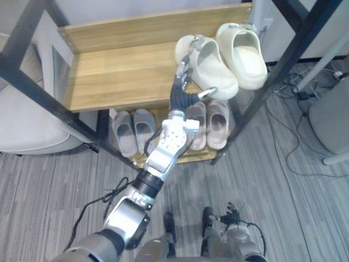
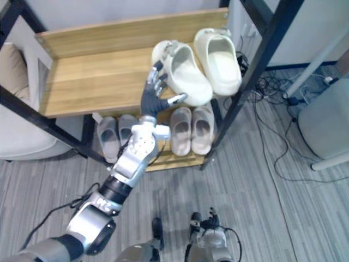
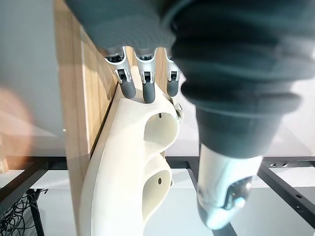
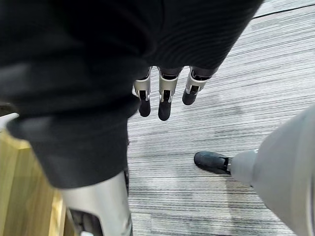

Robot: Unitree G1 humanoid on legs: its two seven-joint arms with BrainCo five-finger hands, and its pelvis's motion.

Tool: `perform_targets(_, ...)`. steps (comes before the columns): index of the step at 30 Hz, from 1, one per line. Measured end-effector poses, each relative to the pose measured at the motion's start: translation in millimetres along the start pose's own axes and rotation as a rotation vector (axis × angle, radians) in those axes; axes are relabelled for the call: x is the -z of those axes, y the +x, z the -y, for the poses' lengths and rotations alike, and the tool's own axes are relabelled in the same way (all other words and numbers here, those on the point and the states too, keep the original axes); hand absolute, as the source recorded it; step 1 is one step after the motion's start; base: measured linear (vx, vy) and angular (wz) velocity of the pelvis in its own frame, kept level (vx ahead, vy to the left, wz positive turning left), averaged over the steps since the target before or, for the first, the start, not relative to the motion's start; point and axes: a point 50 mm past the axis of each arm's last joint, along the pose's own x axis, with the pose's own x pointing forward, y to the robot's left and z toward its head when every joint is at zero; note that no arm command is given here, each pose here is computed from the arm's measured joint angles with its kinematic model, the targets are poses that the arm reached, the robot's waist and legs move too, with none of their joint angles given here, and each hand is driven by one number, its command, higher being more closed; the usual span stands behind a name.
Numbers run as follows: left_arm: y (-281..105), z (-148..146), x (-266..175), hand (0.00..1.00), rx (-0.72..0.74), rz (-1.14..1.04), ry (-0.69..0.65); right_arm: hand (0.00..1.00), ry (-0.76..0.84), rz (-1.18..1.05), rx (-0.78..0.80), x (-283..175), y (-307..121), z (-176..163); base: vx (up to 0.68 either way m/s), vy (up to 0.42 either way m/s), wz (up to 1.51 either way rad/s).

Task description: Organize the slippers on the shoe rack

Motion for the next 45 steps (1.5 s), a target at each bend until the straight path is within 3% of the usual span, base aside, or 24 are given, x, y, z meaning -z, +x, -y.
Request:
perform_targets(38,40.9,-16.4,-10.6,0.00,-0.094,-0.042,-0.035,0.00,0.033,0.035,0.000,-10.3,-1.7,-7.6,0.05,0.022,-0.04)
perform_targets(45,46.3,-34.2,-12.9,0.00,-0.136,-0.039,-0.005,0.00,0.033,0.044,-0.001,-13.6,-0.9,-8.4,0.06,0.018,-0.05)
